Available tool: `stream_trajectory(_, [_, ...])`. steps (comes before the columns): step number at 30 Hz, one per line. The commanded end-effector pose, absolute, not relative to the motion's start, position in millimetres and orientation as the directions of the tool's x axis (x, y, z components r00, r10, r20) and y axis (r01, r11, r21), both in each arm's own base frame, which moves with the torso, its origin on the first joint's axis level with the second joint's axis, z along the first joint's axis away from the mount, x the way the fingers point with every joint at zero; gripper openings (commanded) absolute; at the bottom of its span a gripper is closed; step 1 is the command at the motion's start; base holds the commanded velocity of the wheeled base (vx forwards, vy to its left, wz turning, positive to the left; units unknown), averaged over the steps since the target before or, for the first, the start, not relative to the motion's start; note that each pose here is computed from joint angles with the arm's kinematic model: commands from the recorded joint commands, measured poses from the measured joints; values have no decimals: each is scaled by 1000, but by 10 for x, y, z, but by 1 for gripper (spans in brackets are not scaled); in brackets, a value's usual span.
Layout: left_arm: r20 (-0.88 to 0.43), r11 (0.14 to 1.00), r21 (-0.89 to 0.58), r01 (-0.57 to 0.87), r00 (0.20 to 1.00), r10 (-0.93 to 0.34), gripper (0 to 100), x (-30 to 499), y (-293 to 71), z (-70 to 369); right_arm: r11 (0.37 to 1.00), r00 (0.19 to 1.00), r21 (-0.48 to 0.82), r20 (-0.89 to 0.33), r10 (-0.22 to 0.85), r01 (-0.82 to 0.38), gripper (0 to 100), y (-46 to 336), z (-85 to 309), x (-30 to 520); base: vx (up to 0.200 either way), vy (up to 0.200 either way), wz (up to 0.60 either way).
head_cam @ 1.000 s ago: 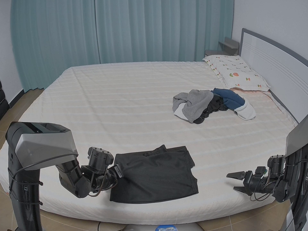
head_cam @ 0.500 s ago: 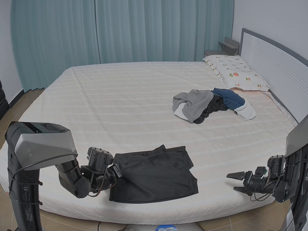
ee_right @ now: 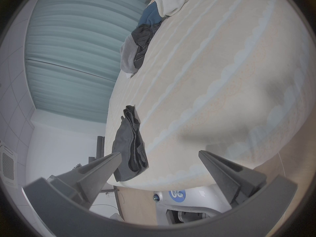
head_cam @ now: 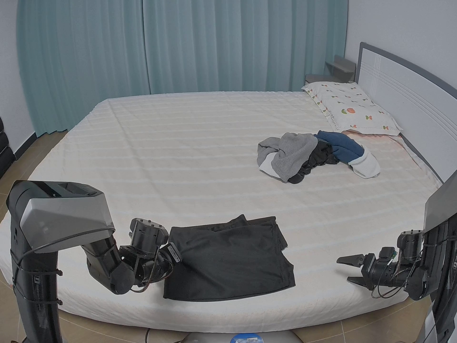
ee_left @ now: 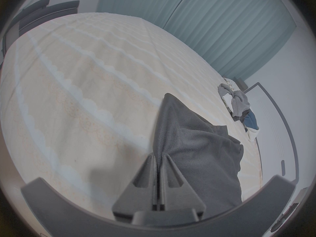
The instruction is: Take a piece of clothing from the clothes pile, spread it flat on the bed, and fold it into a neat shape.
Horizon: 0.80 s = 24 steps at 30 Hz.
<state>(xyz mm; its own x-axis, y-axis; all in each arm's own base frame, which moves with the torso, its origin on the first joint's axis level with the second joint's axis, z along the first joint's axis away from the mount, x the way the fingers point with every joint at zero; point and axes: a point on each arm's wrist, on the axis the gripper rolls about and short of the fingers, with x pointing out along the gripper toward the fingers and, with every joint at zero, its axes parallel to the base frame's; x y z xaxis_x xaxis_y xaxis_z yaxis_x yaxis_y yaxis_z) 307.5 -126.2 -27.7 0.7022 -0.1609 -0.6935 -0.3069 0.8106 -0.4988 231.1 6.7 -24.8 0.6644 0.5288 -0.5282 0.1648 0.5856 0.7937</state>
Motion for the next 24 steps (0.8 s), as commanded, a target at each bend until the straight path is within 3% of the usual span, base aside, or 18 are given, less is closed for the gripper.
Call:
stream_trajectory(1, [-693, 808, -499, -312, 704, -156, 0, 3072, -1237, -263, 584, 675, 798, -515, 529, 151, 100, 65, -229, 2332, 0, 200, 0])
stream_trajectory(24, [-693, 778, -520, -352, 707, -143, 0, 3045, -1166, -197, 552, 688, 817, -497, 529, 165, 100, 72, -157, 2329, 0, 200, 0])
